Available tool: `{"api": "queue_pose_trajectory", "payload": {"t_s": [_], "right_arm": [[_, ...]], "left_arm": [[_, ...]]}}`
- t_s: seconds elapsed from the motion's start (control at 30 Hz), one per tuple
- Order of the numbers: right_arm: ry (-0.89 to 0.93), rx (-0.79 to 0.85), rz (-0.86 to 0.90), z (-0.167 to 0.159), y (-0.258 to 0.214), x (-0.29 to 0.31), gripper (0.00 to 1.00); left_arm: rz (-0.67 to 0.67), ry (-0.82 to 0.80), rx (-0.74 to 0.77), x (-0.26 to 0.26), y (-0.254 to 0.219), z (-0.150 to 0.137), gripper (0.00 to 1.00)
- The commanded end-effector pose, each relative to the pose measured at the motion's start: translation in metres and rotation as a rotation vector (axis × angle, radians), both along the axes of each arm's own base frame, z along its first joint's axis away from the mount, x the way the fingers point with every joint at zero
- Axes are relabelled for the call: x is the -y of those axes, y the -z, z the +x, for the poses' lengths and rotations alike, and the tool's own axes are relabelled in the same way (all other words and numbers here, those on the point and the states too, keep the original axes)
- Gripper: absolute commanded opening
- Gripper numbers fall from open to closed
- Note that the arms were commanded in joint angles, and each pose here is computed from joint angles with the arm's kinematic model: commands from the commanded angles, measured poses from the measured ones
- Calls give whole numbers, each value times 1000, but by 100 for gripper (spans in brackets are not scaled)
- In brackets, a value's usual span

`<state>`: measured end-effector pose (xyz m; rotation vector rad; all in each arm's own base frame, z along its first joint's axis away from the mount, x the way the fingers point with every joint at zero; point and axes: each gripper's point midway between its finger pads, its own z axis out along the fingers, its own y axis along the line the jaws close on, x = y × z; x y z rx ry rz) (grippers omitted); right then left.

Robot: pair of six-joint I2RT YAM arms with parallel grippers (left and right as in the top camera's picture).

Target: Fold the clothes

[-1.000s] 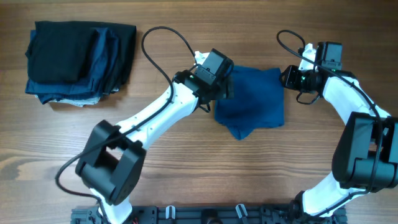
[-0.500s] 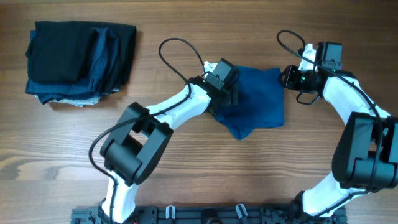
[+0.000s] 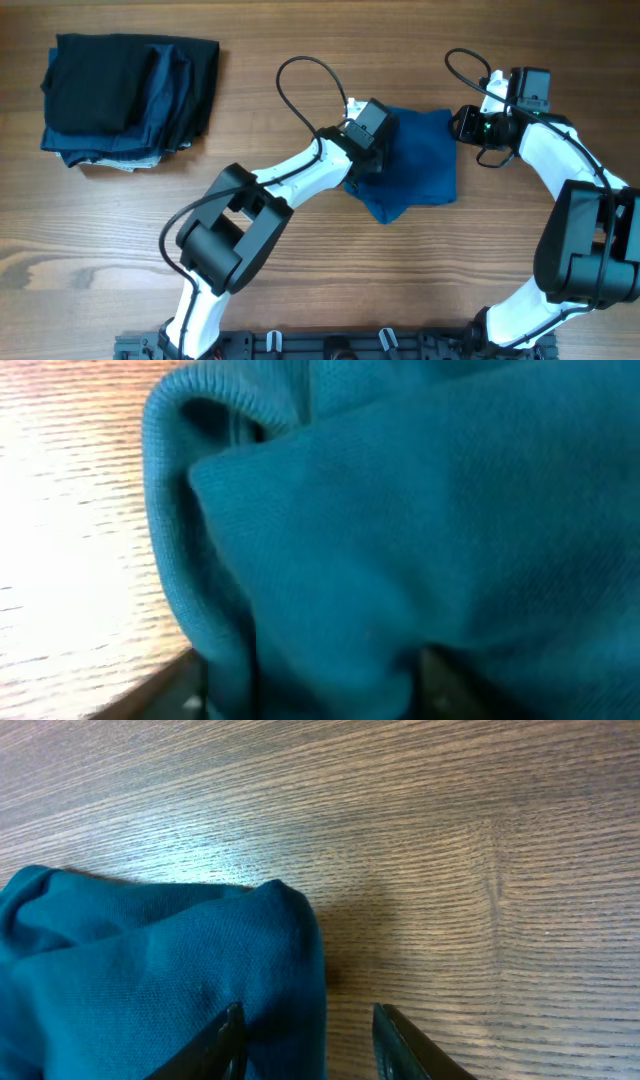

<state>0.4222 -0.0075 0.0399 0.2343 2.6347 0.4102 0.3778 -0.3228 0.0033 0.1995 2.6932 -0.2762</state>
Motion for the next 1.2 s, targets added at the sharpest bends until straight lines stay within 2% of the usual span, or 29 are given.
{"api": "queue_pose_trajectory", "payload": {"t_s": [0.0,0.07,0.13,0.17,0.27,0.3,0.47,0.8,1.17], "right_arm": [[-5,-29,-1,-5,11,-3,41],[-5,-28,-1,-5,11,-3,41],[-5,-28,-1,-5,11,-3,41],[-5,-28,-1,-5,11,-3,41],[-5,-28,-2,-5,11,-3,41],[-5,-28,-2,-5,11,-3,41],[-5,-28,-2,-5,10,-3,41],[-5,-28,-2,-5,11,-3,41],[-5,-29,-1,-5,11,-3,41]], "left_arm": [[95,23,-180,-20,62,-39,56],[108,23,-193,-23,63,-43,54],[113,23,-199,-24,64,-44,56],[113,23,-198,-24,64,-43,65],[104,21,-189,-23,58,-39,86],[98,15,-183,-24,48,-36,100],[17,56,-172,-13,15,-30,100],[-159,160,-301,19,6,-56,100],[-167,115,-320,19,13,-55,100]]}}
